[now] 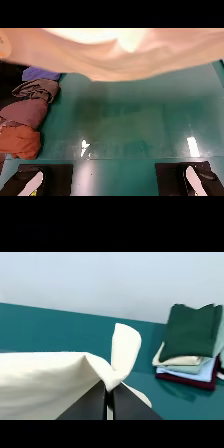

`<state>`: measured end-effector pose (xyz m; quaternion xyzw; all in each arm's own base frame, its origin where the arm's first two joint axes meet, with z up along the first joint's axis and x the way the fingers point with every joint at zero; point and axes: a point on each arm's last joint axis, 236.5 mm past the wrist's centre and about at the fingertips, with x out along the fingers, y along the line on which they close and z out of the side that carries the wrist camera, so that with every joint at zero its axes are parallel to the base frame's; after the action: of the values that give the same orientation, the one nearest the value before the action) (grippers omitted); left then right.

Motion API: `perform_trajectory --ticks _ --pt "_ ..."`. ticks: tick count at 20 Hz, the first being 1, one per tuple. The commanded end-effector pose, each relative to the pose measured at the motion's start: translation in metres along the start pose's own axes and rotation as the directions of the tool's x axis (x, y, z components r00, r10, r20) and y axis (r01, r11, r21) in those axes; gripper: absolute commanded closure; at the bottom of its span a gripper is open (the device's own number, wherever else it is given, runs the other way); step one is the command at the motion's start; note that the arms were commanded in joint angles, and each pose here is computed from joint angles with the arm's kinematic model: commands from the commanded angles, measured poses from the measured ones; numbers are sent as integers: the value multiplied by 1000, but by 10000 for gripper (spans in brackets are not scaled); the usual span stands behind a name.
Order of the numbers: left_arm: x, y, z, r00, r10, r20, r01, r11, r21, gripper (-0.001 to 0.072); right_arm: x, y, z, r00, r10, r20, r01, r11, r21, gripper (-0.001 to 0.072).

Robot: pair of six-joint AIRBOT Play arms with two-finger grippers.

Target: Fold the shirts.

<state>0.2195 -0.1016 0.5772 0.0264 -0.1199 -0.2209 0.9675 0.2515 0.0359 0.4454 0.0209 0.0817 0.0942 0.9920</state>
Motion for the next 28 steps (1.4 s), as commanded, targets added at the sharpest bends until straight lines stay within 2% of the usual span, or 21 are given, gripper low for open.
perform_trajectory --ticks 1,4,6,8,11,12,13,14,15,16,18,19,21,22,23,26,28 --pt "-2 3 4 1000 16 15 -16 1000 5 684 -12 -11 4 996 -64 -65 64 998 -2 697" --pt "51 32 -80 982 -2 -189 -21 993 -119 684 25 -34 -24 977 -27 -212 49 994 98 697" --pt "87 50 -165 922 -55 -383 -29 977 -209 683 66 -46 -67 936 53 -349 18 981 195 697" --pt "114 64 -261 820 -121 -559 -65 951 -302 683 113 -50 -136 842 144 -520 5 961 275 697" --pt "133 79 -400 657 -208 -724 -167 897 -409 682 166 -62 -257 649 136 -748 97 961 259 695" --pt "134 82 -443 601 -235 -764 -204 879 -431 680 186 -65 -285 618 126 -776 117 961 250 696" --pt "134 82 -474 554 -262 -790 -228 865 -446 560 203 -65 -303 607 134 -783 121 959 258 695" --pt "134 82 -497 518 -285 -806 -263 844 -467 195 218 -66 -313 607 140 -782 139 950 278 673" --pt "134 83 -511 501 -293 -814 -302 822 -482 86 231 -69 -317 610 140 -780 160 942 294 446" --pt "134 86 -513 502 -291 -815 -311 818 -484 86 240 -69 -315 612 154 -776 164 935 314 269" --pt "126 100 -504 510 -274 -815 -329 814 -479 87 245 -65 -302 607 207 -767 145 920 363 279" --pt "114 108 -497 500 -268 -823 -341 813 -472 87 241 -60 -296 599 236 -765 130 914 384 339" --pt "84 117 -487 464 -276 -842 -366 806 -466 88 225 -51 -289 580 257 -773 86 924 372 340" --pt "69 118 -488 453 -272 -849 -391 795 -463 160 215 -48 -290 576 259 -775 77 927 367 340" --pt "49 115 -493 438 -272 -857 -423 779 -463 177 205 -44 -293 572 260 -778 68 930 361 340" --pt "-30 78 -535 296 -302 -906 -512 751 -417 178 168 -28 -314 543 279 -792 82 921 380 340" --pt "-76 39 -567 237 -354 -905 -564 708 -425 178 149 -19 -325 551 286 -784 89 914 396 340"
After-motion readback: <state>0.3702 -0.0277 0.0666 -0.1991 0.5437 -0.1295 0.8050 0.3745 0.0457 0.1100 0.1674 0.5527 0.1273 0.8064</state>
